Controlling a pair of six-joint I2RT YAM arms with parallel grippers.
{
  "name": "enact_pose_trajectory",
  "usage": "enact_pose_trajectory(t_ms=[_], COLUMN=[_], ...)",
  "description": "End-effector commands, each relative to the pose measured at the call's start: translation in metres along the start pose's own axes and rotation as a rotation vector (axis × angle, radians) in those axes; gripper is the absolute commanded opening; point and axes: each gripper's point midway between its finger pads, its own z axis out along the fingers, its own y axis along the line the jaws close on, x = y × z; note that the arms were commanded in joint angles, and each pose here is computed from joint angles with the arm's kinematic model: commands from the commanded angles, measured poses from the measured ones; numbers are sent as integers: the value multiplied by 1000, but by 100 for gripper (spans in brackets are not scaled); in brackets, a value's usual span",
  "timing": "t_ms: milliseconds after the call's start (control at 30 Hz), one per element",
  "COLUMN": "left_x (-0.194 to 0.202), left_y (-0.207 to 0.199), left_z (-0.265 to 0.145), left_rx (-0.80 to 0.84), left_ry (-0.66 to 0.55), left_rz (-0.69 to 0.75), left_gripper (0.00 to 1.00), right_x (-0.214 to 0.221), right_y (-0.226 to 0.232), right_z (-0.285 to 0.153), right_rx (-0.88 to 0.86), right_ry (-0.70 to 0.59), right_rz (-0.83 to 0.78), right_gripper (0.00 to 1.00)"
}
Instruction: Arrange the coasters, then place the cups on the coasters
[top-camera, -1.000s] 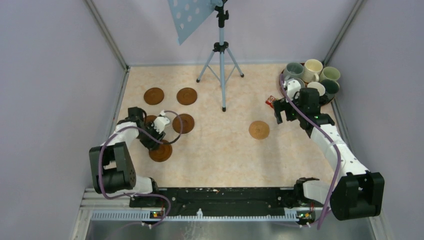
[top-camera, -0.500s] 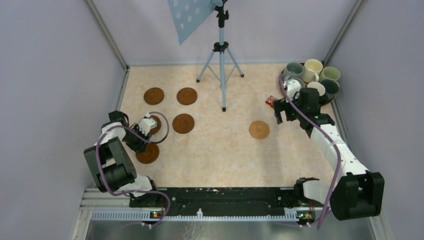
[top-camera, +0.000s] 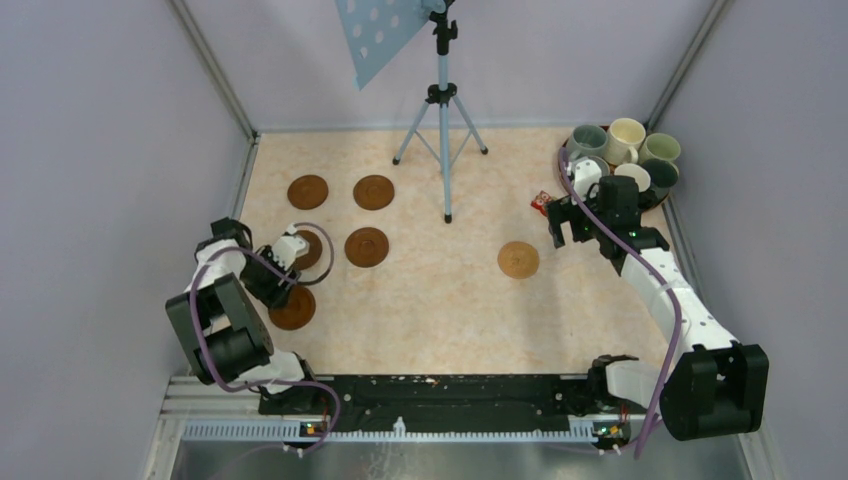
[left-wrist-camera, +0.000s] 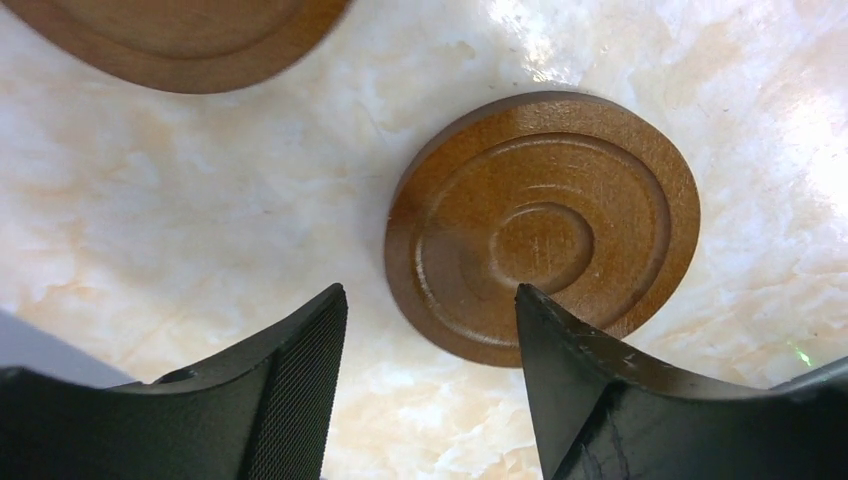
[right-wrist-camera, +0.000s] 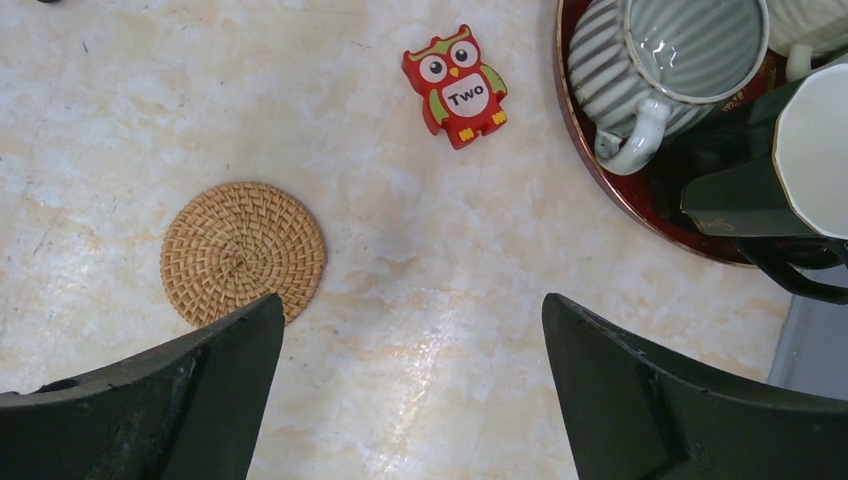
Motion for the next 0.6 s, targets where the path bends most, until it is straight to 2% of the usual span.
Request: enact_pose_trajectory(t_ms=[0, 133, 233, 567], left_x=[-31, -77, -125, -288], left_y=[17, 31, 23, -101], left_z=[-36, -73, -99, -109], left_rx=[-48, -82, -83, 36], left_ry=[-91, -200, -309, -487], left_rz=[8, 33, 91, 339], left_gripper=[70, 75, 77, 79], right_x=[-19, -19, -20, -23], right_y=[-3, -2, -1, 0], right_z=[-6, -6, -6, -8], right_rx=[0, -5, -9, -16], right_ry=[-53, -55, -55, -69], right_rz=[-5, -3, 1, 11], right_gripper=[99, 99, 99, 99])
